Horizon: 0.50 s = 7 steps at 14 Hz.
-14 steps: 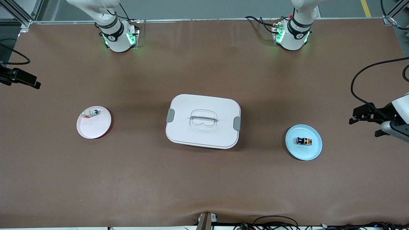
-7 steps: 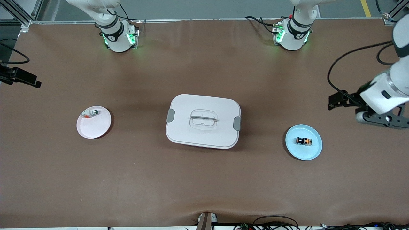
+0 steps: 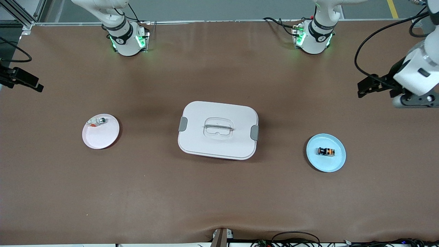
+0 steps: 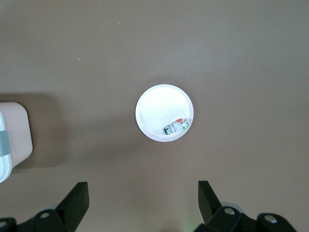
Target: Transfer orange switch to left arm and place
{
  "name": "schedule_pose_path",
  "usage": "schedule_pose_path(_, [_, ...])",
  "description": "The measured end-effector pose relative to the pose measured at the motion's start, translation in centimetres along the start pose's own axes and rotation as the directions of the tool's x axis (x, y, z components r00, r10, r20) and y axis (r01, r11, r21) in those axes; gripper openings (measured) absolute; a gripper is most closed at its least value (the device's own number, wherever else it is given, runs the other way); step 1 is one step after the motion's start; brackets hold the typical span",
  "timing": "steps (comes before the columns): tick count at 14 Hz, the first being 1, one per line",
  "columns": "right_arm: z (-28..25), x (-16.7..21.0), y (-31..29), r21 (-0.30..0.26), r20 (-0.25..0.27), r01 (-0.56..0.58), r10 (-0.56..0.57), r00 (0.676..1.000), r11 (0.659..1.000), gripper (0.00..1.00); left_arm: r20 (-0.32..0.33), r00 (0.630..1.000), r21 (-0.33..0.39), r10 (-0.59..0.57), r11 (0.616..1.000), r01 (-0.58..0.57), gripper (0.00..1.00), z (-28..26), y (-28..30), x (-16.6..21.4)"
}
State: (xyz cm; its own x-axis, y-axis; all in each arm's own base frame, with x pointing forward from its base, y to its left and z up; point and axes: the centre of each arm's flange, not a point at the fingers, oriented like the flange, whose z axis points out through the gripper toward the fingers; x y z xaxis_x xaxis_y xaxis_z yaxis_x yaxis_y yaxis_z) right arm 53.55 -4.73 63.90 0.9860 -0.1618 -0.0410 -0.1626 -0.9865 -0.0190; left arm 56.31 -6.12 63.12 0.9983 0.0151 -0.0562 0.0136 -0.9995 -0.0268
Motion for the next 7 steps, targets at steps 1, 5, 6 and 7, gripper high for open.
schedule_pose_path(1, [0.0, -0.1, 0.0, 0.000, -0.001, -0.002, 0.002, 1.000, 1.000, 1.00, 0.004, 1.000, 0.003, -0.018, 1.000, 0.018, 1.00, -0.1, -1.0, -0.6])
schedule_pose_path(5, [0.0, -0.3, -0.8, 0.000, -0.004, -0.041, 0.041, 0.999, 0.999, 1.00, 0.008, 1.000, 0.008, -0.027, 1.000, 0.027, 1.00, -0.2, -1.5, -2.3])
schedule_pose_path(6, [0.0, -0.3, -0.9, 0.000, -0.003, -0.043, 0.043, 0.999, 0.999, 1.00, 0.006, 1.000, 0.009, -0.027, 1.000, 0.027, 1.00, -0.4, -1.5, -2.7])
schedule_pose_path(7, [0.0, -0.3, -1.0, 0.000, -0.003, -0.045, 0.045, 0.999, 0.999, 1.00, 0.005, 1.000, 0.010, -0.027, 1.000, 0.027, 1.00, -0.5, -1.5, -3.1])
